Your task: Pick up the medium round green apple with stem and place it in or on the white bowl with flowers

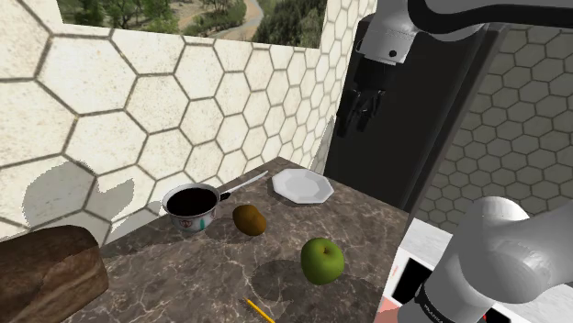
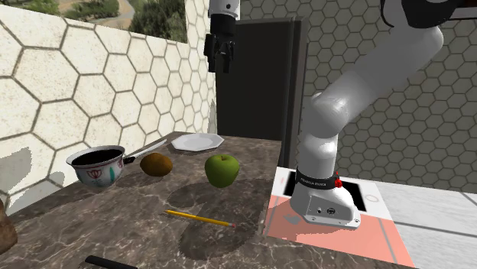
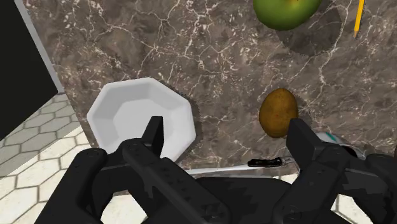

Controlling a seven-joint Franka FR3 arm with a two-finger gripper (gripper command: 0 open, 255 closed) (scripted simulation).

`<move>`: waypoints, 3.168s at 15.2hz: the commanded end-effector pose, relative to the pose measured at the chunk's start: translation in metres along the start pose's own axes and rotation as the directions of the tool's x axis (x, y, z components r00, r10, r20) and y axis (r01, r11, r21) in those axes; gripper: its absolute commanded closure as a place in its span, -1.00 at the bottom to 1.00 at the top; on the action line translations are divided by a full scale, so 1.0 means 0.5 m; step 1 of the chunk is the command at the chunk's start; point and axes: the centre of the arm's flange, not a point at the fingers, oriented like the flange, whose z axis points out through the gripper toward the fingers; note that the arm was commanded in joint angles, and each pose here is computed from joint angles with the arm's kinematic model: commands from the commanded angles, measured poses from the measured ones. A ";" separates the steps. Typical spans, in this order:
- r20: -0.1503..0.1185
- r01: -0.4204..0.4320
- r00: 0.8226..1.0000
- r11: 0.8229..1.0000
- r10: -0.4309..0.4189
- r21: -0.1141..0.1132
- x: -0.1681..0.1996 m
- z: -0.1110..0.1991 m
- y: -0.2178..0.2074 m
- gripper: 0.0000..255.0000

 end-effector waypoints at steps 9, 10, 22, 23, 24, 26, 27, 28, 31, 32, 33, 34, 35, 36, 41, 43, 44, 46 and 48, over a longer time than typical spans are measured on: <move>-0.030 0.121 0.992 0.992 -0.122 -0.021 -0.100 0.155 -0.117 -1.00; -0.033 0.136 0.990 0.990 -0.137 -0.024 -0.113 0.175 -0.131 -1.00; -0.063 0.270 0.960 0.961 -0.273 -0.052 -0.235 0.378 -0.242 -1.00; -0.063 0.270 0.960 0.961 -0.273 -0.052 -0.235 0.389 -0.242 -1.00; -0.063 0.270 0.960 0.961 -0.273 -0.052 -0.234 0.399 -0.241 -1.00; -0.063 0.270 0.960 0.961 -0.273 -0.052 -0.232 0.420 -0.241 -1.00; -0.063 0.270 0.960 0.961 -0.273 -0.052 -0.231 0.437 -0.240 -1.00; -0.063 0.270 0.960 0.961 -0.273 -0.052 -0.231 0.437 -0.240 -1.00; -0.063 0.270 0.960 0.961 -0.273 -0.052 -0.231 0.437 -0.240 -1.00; -0.063 0.270 0.960 0.961 -0.273 -0.052 -0.231 0.437 -0.240 -1.00; -0.063 0.270 0.960 0.961 -0.273 -0.052 -0.231 0.437 -0.240 -1.00; -0.063 0.270 0.960 0.961 -0.273 -0.052 -0.231 0.437 -0.240 -1.00; -0.063 0.270 0.960 0.961 -0.273 -0.052 -0.231 0.437 -0.240 -1.00; -0.063 0.270 0.960 0.961 -0.273 -0.052 -0.231 0.437 -0.240 1.00; -0.063 0.270 0.960 0.961 -0.273 -0.052 -0.231 0.437 -0.240 1.00; -0.063 0.270 0.960 0.961 -0.273 -0.052 -0.231 0.437 -0.240 1.00; -0.063 0.270 0.960 0.961 -0.273 -0.052 -0.231 0.437 -0.240 1.00; -0.063 0.270 0.960 0.961 -0.273 -0.052 -0.230 0.426 -0.240 1.00; -0.063 0.270 0.960 0.961 -0.273 -0.052 -0.228 0.405 -0.241 1.00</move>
